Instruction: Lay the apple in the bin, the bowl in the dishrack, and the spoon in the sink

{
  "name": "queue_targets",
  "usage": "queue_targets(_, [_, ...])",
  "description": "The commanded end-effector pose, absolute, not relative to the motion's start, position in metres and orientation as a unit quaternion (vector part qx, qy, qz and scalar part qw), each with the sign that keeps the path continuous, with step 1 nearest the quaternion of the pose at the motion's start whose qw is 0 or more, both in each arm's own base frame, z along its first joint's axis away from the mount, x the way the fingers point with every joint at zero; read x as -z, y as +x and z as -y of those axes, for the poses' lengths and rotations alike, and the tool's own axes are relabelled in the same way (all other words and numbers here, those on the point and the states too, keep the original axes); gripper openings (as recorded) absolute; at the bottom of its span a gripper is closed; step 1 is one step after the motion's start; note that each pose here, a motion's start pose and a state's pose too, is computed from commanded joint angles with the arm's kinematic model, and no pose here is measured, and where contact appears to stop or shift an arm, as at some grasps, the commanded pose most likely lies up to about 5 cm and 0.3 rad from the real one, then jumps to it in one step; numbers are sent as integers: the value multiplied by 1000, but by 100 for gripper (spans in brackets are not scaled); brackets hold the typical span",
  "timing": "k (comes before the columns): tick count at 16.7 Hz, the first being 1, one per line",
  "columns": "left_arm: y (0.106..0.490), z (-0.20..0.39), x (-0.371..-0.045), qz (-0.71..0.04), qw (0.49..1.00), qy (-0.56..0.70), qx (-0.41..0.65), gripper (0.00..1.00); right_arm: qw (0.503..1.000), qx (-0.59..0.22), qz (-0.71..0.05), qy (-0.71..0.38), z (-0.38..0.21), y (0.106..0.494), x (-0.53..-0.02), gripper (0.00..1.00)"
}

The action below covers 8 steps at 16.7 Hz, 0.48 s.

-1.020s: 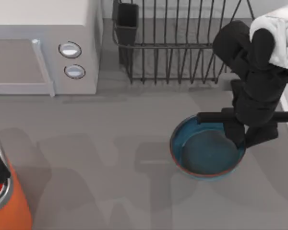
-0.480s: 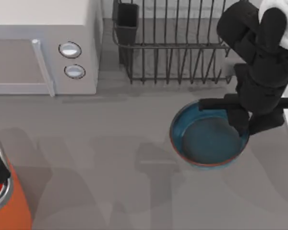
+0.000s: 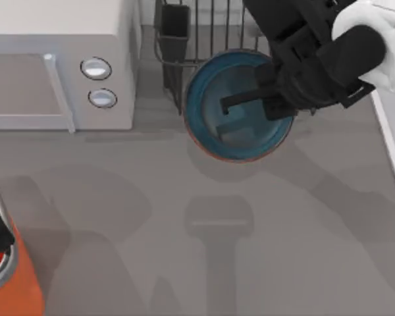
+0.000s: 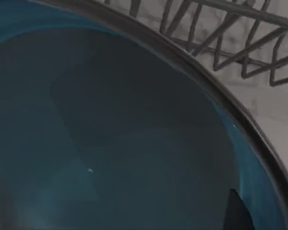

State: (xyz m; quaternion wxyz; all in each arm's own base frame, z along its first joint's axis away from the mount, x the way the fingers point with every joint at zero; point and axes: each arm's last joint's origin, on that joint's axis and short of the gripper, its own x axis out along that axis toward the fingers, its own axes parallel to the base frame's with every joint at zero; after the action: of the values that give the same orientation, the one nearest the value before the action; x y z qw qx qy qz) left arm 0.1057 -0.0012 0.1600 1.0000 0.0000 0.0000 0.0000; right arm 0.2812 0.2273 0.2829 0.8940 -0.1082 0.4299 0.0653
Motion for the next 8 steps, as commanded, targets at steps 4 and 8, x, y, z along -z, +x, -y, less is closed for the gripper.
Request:
queue_targets(4, [106, 1, -160, 0, 1000, 0, 0, 100, 969, -61, -215, -107, -261, 252, -334, 0])
queue_targets(8, [106, 1, -160, 0, 1000, 0, 0, 100, 997, -22, -60, -48, -270, 211, -388, 0])
